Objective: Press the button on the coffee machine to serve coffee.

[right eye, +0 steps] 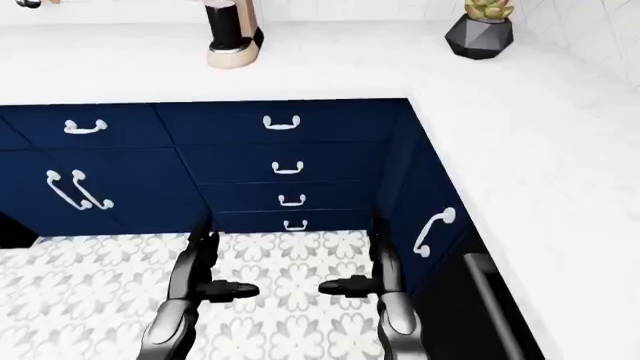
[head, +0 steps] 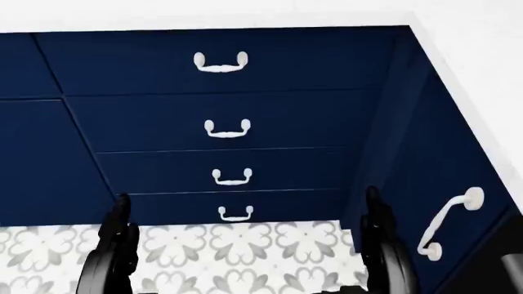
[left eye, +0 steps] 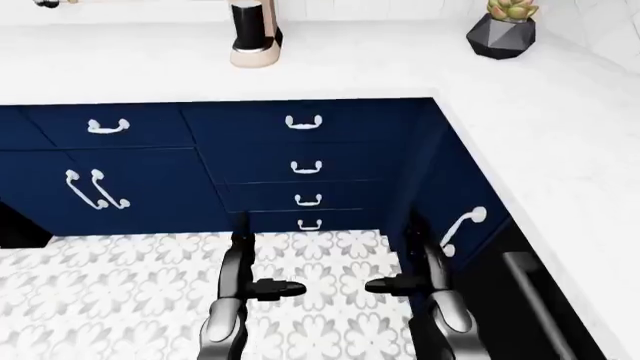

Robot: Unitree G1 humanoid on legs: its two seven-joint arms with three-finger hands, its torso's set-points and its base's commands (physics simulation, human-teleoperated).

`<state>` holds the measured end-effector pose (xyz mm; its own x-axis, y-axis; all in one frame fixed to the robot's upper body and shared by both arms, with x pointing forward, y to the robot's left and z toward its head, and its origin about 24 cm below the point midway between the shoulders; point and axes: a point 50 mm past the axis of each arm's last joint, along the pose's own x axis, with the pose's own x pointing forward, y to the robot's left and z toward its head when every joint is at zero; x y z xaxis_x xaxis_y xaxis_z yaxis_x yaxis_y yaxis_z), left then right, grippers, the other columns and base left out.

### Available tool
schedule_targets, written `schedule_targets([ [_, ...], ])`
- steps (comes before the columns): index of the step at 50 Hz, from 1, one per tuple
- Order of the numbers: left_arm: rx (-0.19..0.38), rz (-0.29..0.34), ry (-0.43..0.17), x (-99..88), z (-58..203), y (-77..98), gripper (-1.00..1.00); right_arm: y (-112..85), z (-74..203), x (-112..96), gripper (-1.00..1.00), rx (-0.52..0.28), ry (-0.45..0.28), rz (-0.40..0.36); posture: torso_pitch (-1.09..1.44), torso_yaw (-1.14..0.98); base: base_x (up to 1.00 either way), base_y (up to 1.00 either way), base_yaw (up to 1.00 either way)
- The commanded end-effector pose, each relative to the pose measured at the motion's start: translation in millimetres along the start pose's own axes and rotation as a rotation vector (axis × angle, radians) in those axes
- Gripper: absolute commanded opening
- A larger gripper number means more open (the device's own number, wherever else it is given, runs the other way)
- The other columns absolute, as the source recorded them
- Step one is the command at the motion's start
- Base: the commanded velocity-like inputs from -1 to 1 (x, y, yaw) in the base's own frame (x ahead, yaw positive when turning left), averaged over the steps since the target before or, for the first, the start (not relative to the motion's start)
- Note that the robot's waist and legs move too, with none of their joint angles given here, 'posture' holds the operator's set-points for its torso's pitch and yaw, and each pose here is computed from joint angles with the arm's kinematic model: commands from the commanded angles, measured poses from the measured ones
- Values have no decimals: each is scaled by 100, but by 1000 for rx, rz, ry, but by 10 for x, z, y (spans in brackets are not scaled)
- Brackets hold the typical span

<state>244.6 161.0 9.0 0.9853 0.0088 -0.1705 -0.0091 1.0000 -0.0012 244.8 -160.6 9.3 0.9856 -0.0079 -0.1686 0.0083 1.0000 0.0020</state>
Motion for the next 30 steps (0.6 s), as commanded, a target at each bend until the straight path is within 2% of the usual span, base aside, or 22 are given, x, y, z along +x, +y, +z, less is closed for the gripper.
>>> schedule_targets([
  [1, -4, -12, -171, 33, 329, -8, 100, 2, 334, 24, 100, -5, -172, 4, 0, 0, 0, 0, 0],
  [14, -11, -11, -165, 12, 333, -8, 100, -18, 327, 29, 100, -6, -169, -4, 0, 0, 0, 0, 0],
  [21, -14, -8, -151, 67, 312, -13, 100, -10, 372, 82, 100, -14, -168, -4, 0, 0, 0, 0, 0],
  [23, -13, -7, -159, 109, 419, -15, 100, -11, 484, 147, 100, -15, -173, -8, 0, 0, 0, 0, 0],
  [26, -21, -7, -159, 126, 435, -3, 100, -14, 527, 147, 100, -16, -178, -9, 0, 0, 0, 0, 0],
  [30, -7, 5, -165, 215, 697, 32, 100, -72, 857, 180, 100, -29, -205, -24, 0, 0, 0, 0, 0],
])
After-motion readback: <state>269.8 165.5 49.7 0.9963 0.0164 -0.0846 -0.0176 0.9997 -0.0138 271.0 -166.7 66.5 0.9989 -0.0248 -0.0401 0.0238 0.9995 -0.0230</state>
